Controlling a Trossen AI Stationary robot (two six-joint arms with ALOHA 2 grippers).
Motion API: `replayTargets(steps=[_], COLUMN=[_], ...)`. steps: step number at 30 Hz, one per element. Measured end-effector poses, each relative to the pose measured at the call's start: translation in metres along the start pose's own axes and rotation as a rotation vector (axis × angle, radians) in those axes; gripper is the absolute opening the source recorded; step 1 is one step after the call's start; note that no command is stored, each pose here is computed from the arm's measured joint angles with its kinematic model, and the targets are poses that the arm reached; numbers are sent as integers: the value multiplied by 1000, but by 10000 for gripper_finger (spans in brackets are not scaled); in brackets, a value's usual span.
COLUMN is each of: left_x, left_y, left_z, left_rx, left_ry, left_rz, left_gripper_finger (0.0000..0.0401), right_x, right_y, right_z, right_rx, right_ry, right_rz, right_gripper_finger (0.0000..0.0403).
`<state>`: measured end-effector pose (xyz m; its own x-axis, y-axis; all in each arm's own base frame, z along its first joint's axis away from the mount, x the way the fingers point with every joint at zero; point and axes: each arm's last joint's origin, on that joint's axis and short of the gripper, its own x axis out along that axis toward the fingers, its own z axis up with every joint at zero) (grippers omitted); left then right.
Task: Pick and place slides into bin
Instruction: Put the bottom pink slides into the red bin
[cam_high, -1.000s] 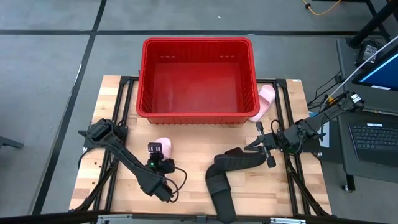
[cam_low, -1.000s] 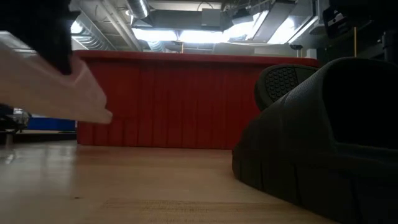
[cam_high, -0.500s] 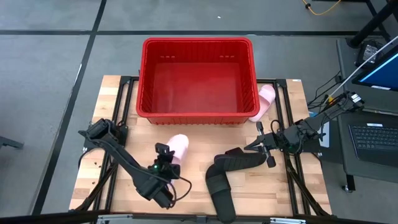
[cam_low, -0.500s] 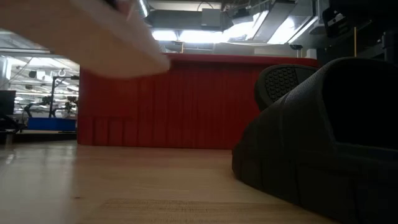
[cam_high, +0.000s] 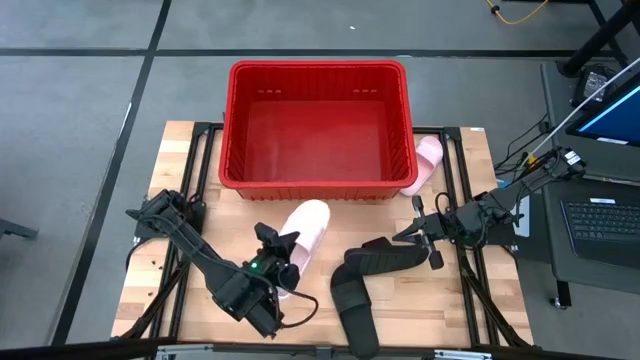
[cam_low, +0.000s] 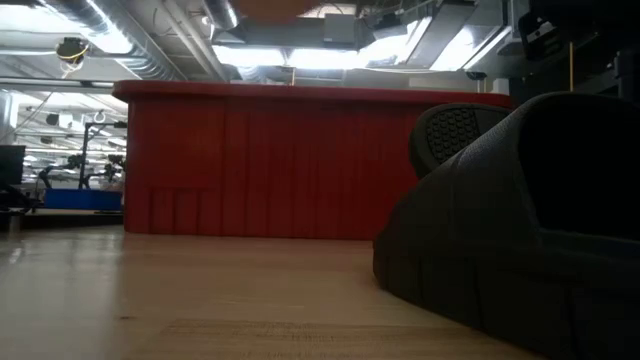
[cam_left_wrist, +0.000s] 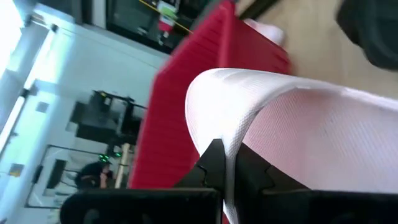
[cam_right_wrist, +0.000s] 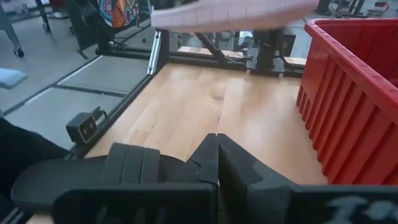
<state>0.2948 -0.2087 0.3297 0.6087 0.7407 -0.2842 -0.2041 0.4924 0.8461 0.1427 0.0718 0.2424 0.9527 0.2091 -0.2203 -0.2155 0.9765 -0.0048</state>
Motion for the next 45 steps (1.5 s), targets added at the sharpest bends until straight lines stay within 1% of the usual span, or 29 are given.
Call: replayTargets(steps=[3,6,10,14,20,24,28,32,37,41,45], left_x=[3,12,30,53,86,104,117,125,127,127,127], left_y=[19,38,61,88,125,146,156,159,158,158,158], left_z=[10,18,19,12,-3,-14,-21,-25,-25,-25,-25], left_rx=[-29,-64,-16,-20,20,35,71,51,64,76,138], left_ry=[-14,-11,31,102,220,291,349,377,382,383,390], left_rz=[32,80,128,167,207,233,226,181,176,172,160], left_gripper_finger=[3,3,3,3,3,3,3,3,3,3,3], right_x=[0,0,-1,-2,-3,-4,-5,-3,-3,-3,-3], right_y=[0,0,1,0,-4,-5,-8,-14,-22,-25,-27], right_z=[3,9,16,19,21,26,30,30,30,30,32], right_rx=[15,0,-54,-119,-219,-292,-329,-331,-297,-269,-269], right_ry=[-28,-87,-165,-193,-198,-233,-266,-257,-242,-242,-256], right_rz=[2,4,2,-14,-166,-206,-237,-281,-366,-385,-400], right_gripper_finger=[7,7,7,7,7,7,7,7,7,7,7])
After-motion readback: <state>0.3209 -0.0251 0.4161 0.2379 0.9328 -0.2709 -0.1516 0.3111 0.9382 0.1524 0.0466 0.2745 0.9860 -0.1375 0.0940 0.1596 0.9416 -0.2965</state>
